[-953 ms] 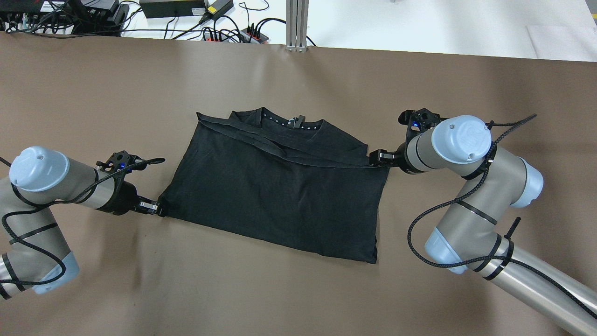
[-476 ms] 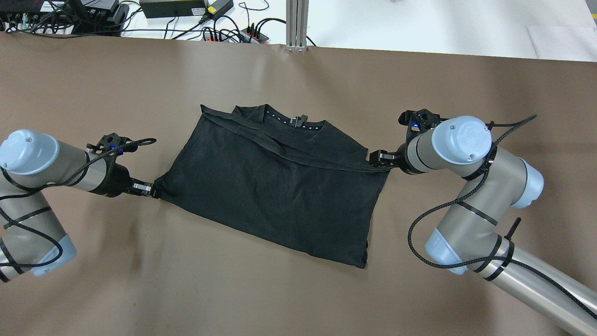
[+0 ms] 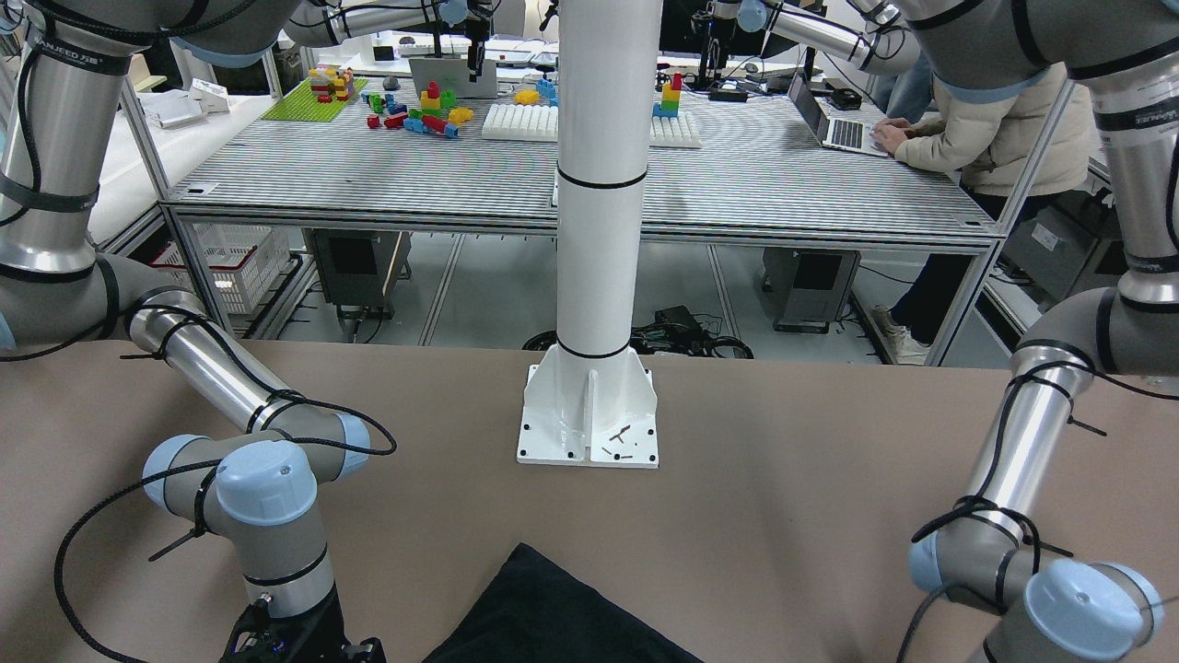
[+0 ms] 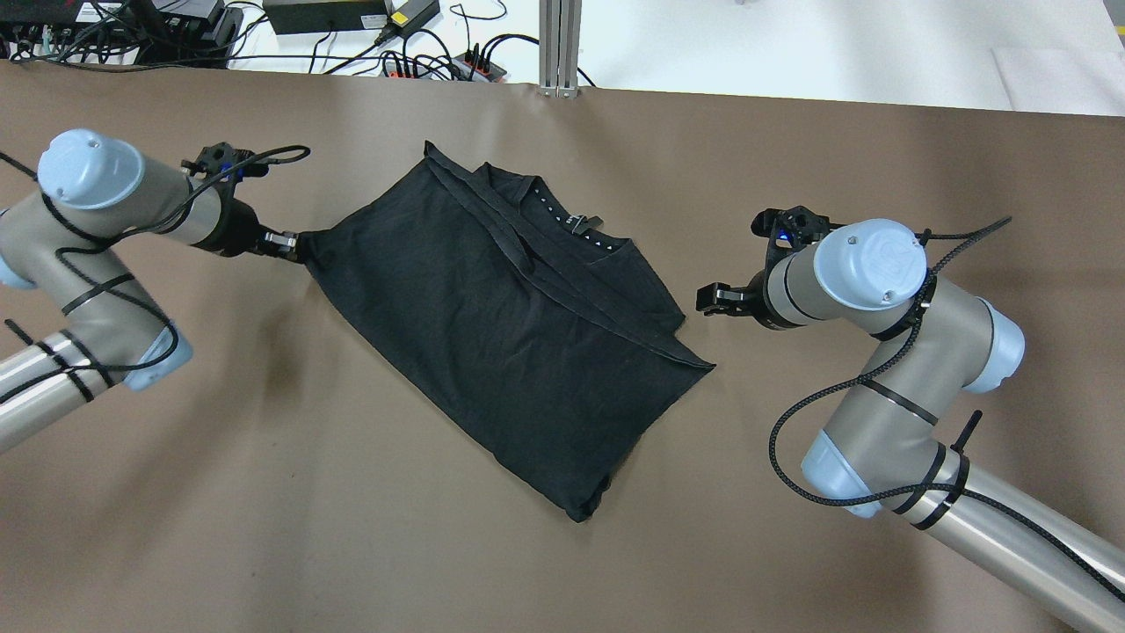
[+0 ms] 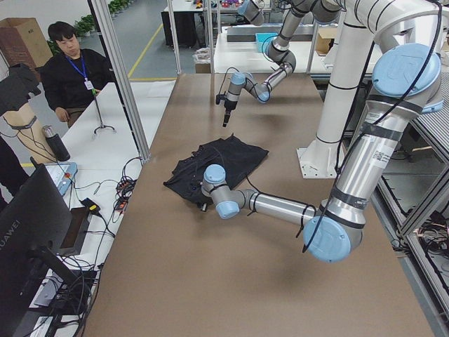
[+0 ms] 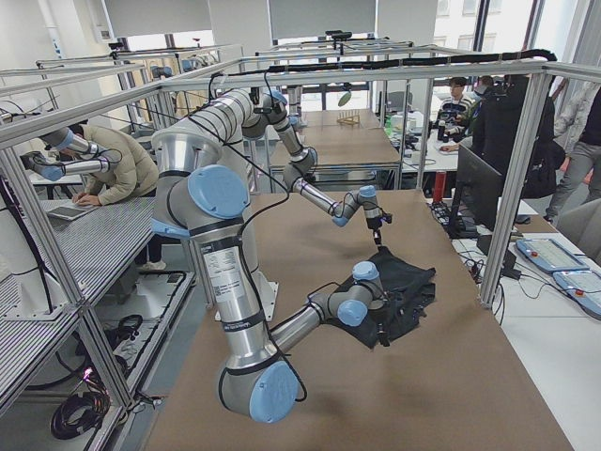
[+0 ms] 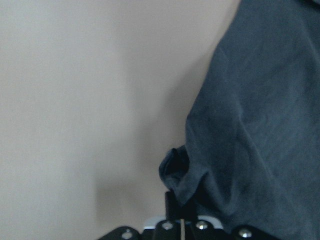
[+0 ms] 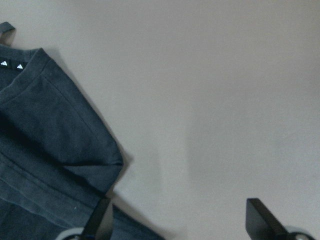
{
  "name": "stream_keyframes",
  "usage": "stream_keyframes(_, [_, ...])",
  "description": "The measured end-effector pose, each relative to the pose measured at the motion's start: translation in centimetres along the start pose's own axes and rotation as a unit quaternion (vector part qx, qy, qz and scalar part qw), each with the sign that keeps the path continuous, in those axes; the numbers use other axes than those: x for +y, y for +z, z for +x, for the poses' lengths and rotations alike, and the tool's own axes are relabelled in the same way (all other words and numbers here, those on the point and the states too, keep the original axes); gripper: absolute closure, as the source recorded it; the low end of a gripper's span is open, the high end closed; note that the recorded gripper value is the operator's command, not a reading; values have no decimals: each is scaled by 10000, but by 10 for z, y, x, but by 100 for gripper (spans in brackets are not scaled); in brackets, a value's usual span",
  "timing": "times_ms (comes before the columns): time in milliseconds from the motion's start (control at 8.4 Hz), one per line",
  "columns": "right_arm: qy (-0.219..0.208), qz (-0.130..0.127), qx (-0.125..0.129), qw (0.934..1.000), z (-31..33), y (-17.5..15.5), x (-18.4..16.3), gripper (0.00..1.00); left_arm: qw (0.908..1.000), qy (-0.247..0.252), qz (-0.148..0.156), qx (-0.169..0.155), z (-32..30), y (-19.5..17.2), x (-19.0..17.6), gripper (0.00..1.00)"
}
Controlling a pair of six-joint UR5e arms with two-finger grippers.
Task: Fold clothes
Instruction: 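Pull the shirt edge with the left gripper toward the collar side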
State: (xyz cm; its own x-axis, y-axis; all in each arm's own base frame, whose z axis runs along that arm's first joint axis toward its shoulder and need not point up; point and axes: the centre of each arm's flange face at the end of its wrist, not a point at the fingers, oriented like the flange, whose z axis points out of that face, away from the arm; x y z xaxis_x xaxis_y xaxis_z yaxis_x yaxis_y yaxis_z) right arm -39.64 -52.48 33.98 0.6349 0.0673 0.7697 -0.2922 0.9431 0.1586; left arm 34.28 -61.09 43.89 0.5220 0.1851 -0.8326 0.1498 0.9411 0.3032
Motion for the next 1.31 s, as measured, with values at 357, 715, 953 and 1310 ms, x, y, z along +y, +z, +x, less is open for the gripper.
stream_keyframes(357, [-1, -4, 4, 10000, 0, 1, 0, 6, 9973, -33, 466, -561, 50, 35, -111, 100])
stream_keyframes(715, [-7, -8, 4, 10000, -1, 1, 0, 6, 9906, -77, 719, -1157, 104, 65, -176, 100])
stream_keyframes(953, [-12, -7, 0, 10000, -2, 1, 1, 6, 9881, 143, 780, -1316, 100, 57, -197, 32])
stream_keyframes(1310, [-33, -17, -14, 10000, -6, 2, 3, 8, 9846, 485, 886, -1428, 60, 31, -208, 31])
